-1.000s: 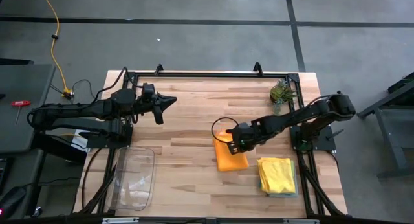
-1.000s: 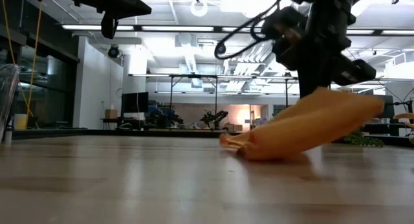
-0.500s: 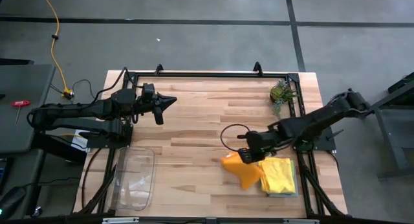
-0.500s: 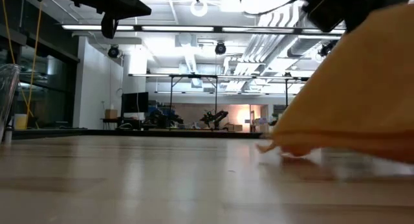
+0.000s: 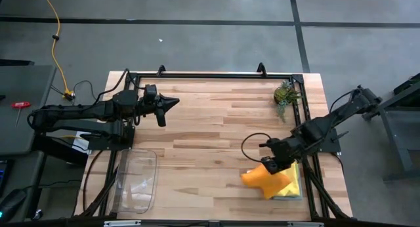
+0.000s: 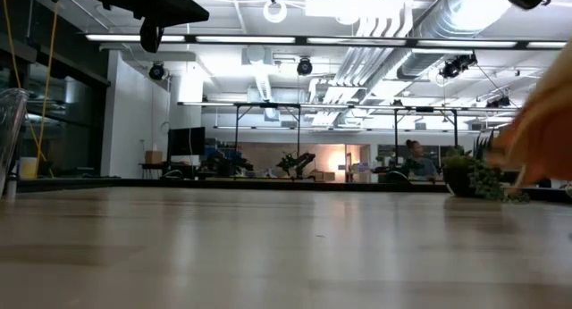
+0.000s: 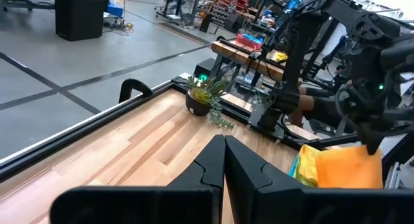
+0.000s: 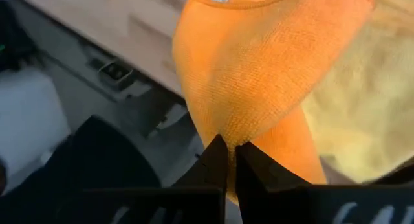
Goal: Fold microfiber towels
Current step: Stack the orange microfiber cloth on top of the yellow microfiber cloth
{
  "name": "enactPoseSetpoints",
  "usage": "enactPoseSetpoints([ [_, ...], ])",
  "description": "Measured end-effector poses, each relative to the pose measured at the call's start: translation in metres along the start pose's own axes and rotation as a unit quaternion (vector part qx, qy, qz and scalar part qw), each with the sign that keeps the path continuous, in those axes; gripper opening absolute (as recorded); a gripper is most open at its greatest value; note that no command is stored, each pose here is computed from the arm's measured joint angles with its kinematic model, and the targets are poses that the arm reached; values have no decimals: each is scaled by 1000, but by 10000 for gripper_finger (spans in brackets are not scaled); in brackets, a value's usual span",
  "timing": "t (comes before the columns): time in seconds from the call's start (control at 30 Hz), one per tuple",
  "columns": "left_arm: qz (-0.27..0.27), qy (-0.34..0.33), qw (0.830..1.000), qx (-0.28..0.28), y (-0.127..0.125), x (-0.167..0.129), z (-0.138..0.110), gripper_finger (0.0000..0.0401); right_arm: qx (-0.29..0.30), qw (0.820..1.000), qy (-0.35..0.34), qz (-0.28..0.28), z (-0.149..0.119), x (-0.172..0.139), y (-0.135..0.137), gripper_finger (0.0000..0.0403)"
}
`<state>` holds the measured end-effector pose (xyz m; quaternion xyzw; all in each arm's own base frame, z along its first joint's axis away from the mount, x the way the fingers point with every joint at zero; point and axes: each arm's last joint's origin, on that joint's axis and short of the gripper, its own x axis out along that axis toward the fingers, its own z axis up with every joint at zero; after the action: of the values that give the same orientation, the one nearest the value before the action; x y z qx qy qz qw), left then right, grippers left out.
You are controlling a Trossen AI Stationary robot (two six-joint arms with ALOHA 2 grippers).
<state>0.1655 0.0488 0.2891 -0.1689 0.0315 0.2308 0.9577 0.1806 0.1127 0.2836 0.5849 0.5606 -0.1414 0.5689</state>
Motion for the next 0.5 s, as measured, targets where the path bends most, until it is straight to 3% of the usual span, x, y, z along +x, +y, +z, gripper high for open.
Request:
enactPoseSetpoints([
  [0.1,0,0,1000,0,0,0,0,0,-7,1000,17,11,-7,-12,-6,0],
  [0.27,0,0,1000,0,0,0,0,0,0,996,66,-62,-16,-20,-25,0],
  [0.5,0,0,1000,0,0,0,0,0,-90,981,136,-105,-20,-16,-37,0],
])
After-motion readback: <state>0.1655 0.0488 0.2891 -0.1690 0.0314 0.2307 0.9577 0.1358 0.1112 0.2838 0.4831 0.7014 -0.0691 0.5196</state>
